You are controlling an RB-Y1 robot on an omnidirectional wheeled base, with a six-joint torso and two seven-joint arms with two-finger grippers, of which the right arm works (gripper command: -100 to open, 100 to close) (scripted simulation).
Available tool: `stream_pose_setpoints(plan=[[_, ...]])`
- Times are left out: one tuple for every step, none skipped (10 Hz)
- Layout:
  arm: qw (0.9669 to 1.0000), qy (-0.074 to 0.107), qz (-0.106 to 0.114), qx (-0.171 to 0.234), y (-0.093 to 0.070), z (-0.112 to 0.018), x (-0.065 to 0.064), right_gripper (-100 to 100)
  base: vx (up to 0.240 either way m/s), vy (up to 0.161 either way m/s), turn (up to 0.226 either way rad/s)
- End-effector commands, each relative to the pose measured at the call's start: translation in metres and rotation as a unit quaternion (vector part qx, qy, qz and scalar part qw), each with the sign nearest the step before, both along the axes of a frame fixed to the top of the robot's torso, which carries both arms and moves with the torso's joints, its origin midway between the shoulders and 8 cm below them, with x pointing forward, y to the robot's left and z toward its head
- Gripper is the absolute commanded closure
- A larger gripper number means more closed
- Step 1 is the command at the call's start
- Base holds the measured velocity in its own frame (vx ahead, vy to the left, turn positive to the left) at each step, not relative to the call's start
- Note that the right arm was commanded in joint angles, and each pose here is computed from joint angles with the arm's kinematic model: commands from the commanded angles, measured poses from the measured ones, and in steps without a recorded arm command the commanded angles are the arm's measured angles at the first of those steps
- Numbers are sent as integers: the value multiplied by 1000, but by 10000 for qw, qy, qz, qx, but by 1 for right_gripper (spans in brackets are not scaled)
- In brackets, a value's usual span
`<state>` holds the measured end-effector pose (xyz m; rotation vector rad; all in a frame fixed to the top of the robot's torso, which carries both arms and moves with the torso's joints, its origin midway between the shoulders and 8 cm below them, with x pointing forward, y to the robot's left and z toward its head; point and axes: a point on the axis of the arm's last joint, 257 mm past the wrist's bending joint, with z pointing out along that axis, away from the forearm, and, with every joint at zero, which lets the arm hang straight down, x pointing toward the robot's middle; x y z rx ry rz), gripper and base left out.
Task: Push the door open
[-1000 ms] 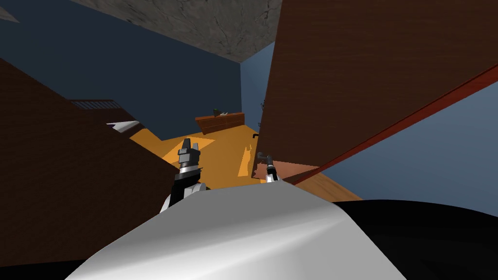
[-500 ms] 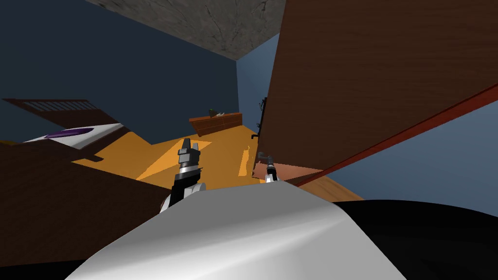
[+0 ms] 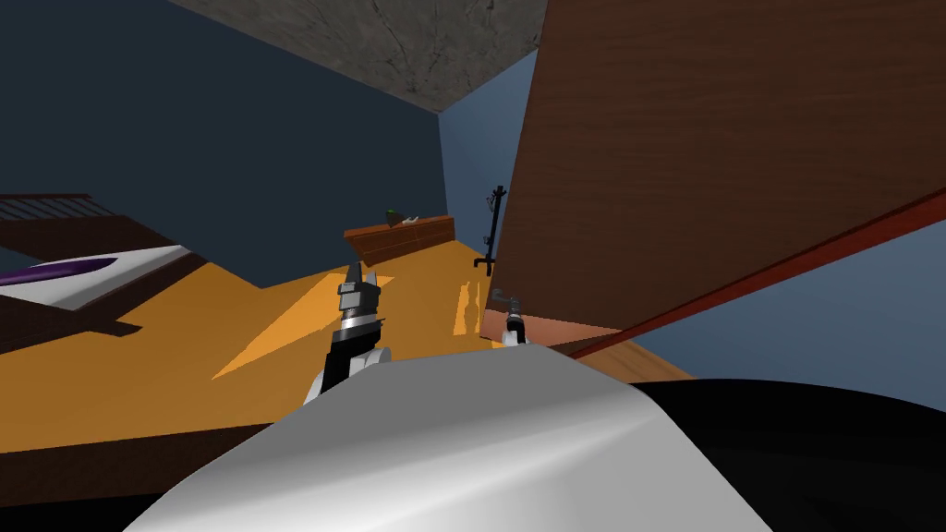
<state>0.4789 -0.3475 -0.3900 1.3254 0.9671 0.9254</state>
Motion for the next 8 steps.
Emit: stream_pose_setpoints(plan=[[10000, -60, -63, 28, 3, 4, 2, 100, 180, 66, -97], [9999, -53, -96, 63, 5, 3, 1, 100, 149, 52, -84], [9999, -47, -126, 97, 8, 2, 0, 100, 137, 56, -72], [9998, -41, -147, 127, 10, 1, 0, 100, 144, 68, -62], [9997, -34, -170, 163, 13, -1, -1, 100, 123, 79, -62], [9996, -5, -265, 105, -2, -3, -7, 100, 40, 19, -63], [9990, -31, -443, -37, -29, 3, -11, 100, 89, 20, -28], [9987, -41, -507, -75, -38, 5, -12, 100, 176, 48, -33]])
